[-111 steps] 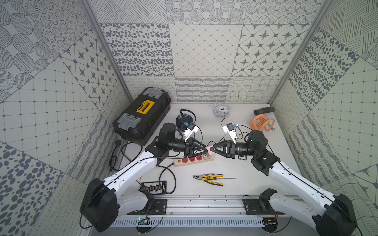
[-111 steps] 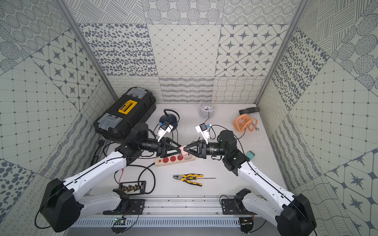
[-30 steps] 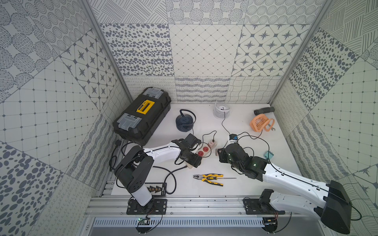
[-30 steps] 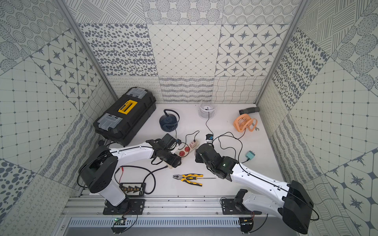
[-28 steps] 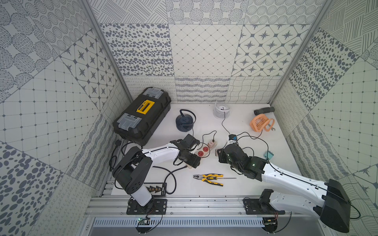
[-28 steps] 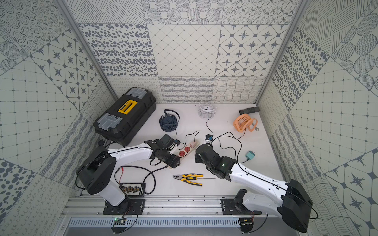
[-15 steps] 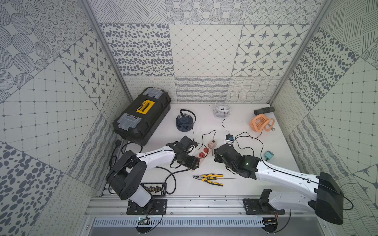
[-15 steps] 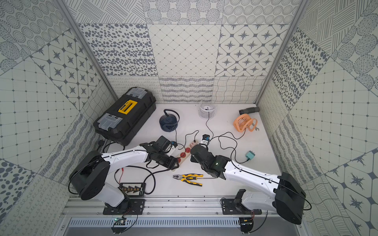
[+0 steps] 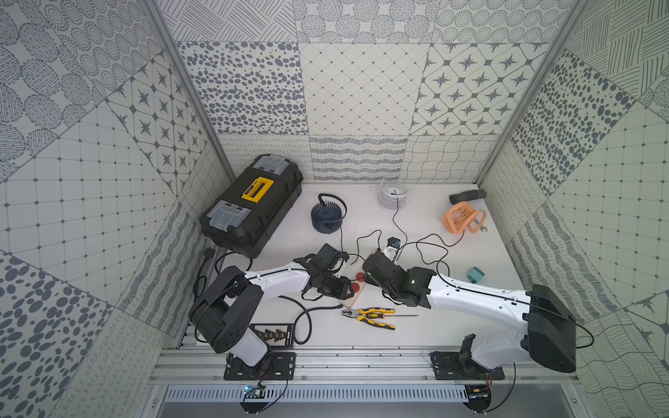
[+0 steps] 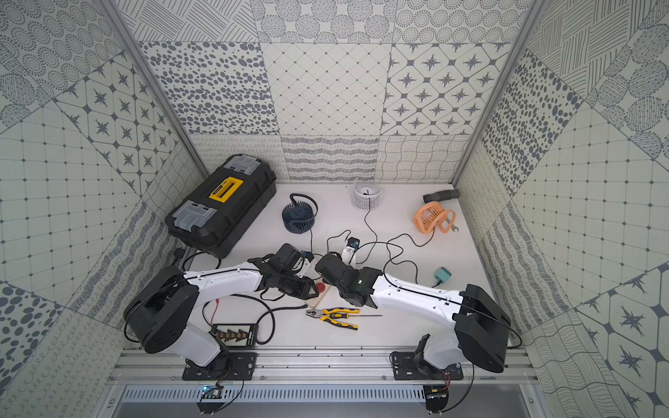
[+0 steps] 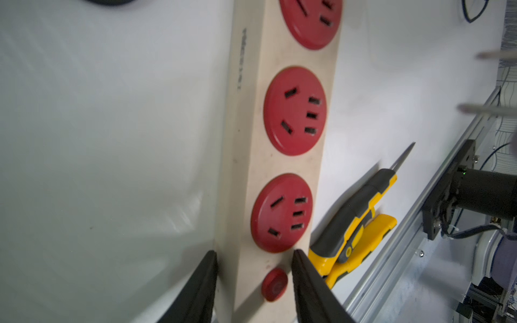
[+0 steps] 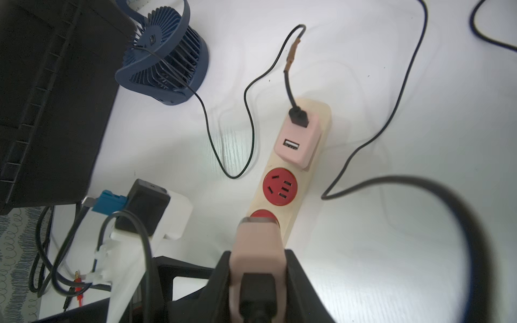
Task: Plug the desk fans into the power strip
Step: Insert the plug into the socket.
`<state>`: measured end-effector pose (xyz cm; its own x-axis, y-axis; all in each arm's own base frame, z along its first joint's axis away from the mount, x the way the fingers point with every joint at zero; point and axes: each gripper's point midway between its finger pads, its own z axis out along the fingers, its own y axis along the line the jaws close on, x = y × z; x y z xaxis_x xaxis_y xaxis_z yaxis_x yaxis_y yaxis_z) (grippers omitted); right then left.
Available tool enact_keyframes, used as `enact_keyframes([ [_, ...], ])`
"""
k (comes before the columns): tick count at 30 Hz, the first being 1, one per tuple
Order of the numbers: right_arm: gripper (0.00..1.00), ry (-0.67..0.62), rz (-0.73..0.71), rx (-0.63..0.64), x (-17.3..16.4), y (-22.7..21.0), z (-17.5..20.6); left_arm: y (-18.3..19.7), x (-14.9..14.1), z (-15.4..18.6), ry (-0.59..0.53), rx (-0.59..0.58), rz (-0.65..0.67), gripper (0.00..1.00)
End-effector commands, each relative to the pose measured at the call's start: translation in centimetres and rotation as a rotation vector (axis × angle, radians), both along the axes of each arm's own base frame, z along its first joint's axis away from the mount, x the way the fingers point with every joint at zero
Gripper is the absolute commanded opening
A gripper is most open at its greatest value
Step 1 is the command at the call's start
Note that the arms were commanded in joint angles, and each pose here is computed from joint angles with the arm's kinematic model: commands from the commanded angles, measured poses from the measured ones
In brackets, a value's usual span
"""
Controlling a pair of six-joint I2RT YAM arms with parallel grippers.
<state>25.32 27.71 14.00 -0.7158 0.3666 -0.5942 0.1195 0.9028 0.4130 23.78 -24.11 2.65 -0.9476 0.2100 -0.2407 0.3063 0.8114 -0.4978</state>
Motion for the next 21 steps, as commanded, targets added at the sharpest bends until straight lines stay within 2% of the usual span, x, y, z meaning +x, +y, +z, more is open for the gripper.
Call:
enact_keyframes([
  [1, 0.00, 0.018, -0.091, 0.007, 0.1, -0.1, 0.3, -1.3, 0.0, 0.4, -0.010, -0.091, -0.009, 0.42],
  [4, 0.00, 0.070, -0.169, -0.008, -0.2, -0.6, -0.3, -1.1, 0.0, 0.0, -0.012, -0.095, 0.001, 0.40],
  [8, 0.00, 0.136, -0.267, -0.091, -0.9, -1.6, -0.9, -1.0, 0.1, -0.3, -0.005, -0.127, 0.016, 0.39],
  [21, 0.00, 0.170, -0.283, -0.137, -0.4, 0.2, -2.4, -0.7, 0.2, -1.2, 0.037, -0.175, 0.047, 0.35],
])
